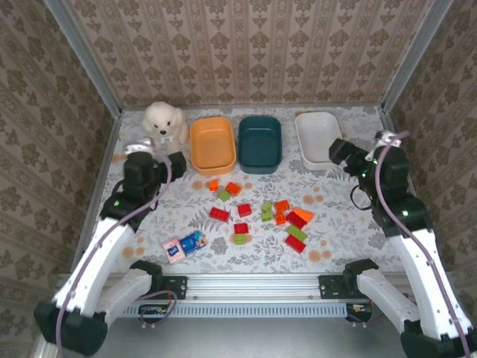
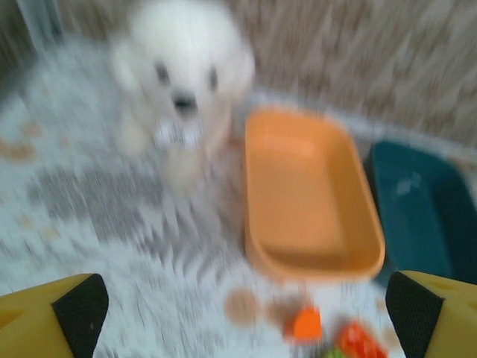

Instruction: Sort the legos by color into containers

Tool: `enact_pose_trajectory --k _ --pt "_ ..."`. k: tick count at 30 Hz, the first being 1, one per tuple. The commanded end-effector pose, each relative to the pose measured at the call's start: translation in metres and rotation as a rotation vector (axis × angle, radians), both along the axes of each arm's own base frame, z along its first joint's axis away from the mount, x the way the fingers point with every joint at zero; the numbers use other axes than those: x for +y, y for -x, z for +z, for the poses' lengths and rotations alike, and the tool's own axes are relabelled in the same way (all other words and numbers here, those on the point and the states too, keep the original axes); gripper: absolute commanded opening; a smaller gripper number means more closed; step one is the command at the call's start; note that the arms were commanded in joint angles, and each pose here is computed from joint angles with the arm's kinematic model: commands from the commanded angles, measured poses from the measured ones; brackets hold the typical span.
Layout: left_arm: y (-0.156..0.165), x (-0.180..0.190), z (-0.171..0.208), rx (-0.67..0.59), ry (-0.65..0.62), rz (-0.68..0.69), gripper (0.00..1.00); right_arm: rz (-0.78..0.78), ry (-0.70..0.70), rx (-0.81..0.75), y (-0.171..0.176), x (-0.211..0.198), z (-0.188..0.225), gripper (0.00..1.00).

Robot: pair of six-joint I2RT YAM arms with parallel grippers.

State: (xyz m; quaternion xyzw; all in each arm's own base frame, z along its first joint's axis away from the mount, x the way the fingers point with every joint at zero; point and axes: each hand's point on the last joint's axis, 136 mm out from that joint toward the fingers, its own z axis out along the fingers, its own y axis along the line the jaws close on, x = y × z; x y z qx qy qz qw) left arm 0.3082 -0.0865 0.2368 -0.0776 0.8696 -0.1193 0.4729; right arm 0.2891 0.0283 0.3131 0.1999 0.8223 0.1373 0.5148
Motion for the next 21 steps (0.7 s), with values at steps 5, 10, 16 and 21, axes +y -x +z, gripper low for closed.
enact_pose_trajectory --k 5,10,16,21 --pt "0.023 -0.068 -0.09 0.432 -0.073 -0.151 1.0 0.351 0.086 0.322 0.024 0.094 -0.066 1.0" --pt "0.003 -0.086 -0.125 0.54 -0.111 -0.151 0.96 0.522 0.082 0.313 0.026 0.146 -0.071 0.99" --pt "-0.018 -0.099 -0.15 0.641 -0.151 -0.15 0.88 0.597 0.088 0.307 0.026 0.165 -0.071 0.94" --pt "-0.019 -0.102 -0.164 0.692 -0.147 -0.134 0.85 0.621 0.065 0.269 0.023 0.172 -0.065 0.94"
